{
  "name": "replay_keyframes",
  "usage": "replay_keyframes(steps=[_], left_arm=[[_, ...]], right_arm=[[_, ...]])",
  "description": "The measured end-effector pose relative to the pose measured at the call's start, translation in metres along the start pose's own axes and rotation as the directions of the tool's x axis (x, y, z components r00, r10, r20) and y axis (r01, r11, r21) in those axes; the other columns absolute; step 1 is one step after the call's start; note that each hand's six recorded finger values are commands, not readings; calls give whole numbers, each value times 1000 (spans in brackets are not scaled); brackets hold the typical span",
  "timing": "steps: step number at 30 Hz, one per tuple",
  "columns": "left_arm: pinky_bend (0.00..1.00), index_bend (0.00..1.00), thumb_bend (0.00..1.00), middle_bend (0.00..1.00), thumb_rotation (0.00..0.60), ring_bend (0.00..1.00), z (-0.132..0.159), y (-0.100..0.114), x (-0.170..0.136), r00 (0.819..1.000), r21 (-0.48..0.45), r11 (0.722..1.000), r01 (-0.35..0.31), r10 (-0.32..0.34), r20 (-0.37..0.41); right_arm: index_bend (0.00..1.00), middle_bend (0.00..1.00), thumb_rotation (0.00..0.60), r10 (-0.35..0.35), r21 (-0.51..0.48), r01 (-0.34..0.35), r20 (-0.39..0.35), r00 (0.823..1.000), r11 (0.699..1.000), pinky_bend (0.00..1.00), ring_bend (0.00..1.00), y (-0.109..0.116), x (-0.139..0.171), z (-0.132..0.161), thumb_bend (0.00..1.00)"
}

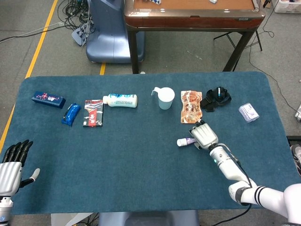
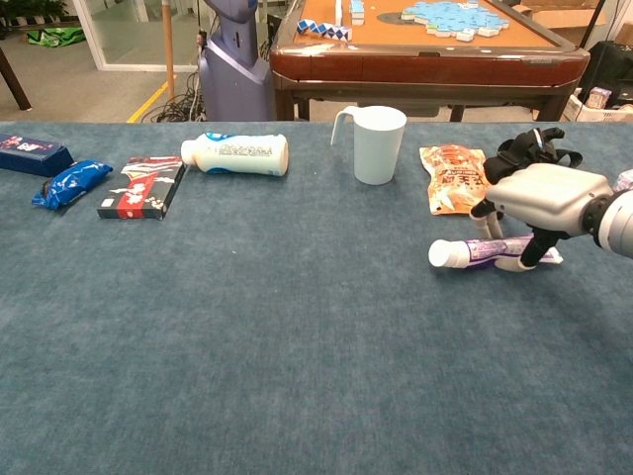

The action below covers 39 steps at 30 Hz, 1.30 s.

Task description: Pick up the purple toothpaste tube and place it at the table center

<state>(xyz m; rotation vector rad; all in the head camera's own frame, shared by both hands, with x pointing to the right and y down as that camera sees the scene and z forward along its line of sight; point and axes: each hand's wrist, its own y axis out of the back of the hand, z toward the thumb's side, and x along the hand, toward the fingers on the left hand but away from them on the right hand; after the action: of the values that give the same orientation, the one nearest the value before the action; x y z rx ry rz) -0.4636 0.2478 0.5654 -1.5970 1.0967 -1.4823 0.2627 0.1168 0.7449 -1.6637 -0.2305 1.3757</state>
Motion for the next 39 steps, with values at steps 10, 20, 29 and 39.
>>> replay_keyframes(steps=[10,20,29,39], left_arm=[[21,12,263,54,600,31,1,-3,3,1000,0,1000,9,-9,8],[69,15,263,81,600,73,23,2,30,991,3,1000,29,-29,134],[83,9,262,85,600,79,55,12,63,965,-174,980,94,-47,258],[84,0,197,85,567,80,91,27,107,940,-441,869,223,-72,335]], right_arm=[[633,583,600,0,-20,0,-16,1000,1000,275,450,1,-1,3,552],[756,676,600,-32,-60,28,-77,996,998,399,566,28,9,5,702],[794,708,600,-90,-183,54,-195,977,982,510,613,71,26,34,735],[817,725,600,-164,-389,35,-304,938,921,597,658,101,36,86,760]])
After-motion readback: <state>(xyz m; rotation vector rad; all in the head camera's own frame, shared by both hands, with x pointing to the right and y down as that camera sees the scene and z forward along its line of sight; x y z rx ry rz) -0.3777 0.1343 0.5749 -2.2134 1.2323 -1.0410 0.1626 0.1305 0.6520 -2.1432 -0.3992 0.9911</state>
